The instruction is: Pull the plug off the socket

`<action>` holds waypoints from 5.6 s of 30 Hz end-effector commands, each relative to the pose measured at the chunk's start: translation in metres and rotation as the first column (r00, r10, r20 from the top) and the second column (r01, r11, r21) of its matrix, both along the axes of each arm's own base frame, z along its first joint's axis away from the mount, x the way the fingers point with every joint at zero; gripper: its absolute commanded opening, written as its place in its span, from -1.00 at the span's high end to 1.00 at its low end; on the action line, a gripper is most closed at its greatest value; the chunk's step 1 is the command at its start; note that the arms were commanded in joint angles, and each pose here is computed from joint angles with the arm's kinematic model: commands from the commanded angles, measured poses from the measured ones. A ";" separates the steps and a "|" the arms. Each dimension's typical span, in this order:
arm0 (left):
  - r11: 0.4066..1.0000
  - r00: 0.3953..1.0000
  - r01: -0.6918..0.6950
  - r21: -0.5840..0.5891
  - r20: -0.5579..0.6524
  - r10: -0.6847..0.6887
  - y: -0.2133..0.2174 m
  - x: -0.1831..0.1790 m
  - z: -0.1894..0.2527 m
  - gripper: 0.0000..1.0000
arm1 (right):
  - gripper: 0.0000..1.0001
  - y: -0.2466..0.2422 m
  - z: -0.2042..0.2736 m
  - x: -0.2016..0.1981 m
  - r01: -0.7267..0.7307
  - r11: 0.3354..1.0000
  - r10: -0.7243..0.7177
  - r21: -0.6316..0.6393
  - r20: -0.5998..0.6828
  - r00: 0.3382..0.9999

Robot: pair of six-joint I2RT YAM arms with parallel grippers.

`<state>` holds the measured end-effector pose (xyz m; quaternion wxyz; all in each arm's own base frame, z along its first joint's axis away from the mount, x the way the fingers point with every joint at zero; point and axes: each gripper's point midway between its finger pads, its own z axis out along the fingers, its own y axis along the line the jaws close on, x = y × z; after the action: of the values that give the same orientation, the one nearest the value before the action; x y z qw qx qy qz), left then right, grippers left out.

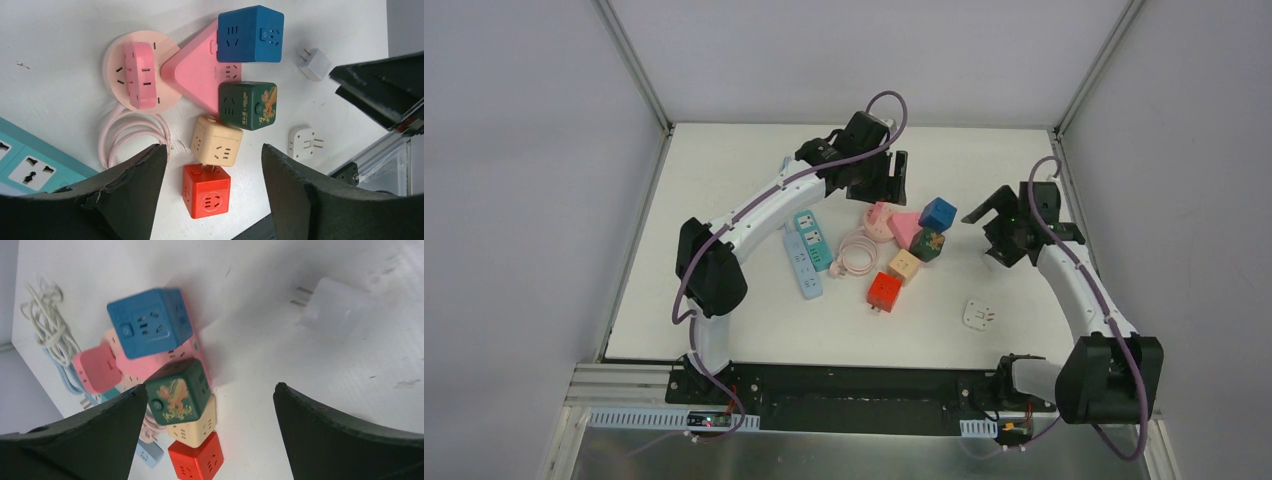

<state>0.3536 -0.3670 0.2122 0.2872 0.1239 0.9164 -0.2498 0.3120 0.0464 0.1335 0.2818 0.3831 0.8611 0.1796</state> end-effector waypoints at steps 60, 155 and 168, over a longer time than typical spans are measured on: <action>0.932 0.917 -0.358 0.055 -0.168 0.362 -0.010 0.037 -0.120 0.07 | 0.31 0.150 -0.034 0.041 -0.427 0.903 0.427 -0.051 -0.015 0.904; 0.877 0.876 -0.337 0.343 -0.227 0.426 0.024 -0.020 -0.199 0.67 | 1.00 0.121 -0.008 0.040 -0.428 0.890 0.431 -0.159 -0.020 0.902; 0.876 0.877 -0.339 0.343 -0.223 0.427 0.024 -0.019 -0.198 0.71 | 1.00 0.124 0.002 0.038 -0.465 0.885 0.465 -0.021 -0.019 0.885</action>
<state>0.3678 -0.3863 0.0635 0.2328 -0.0809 0.9541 -0.1699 0.3411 0.1689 0.0959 0.1689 0.1681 0.9580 0.1596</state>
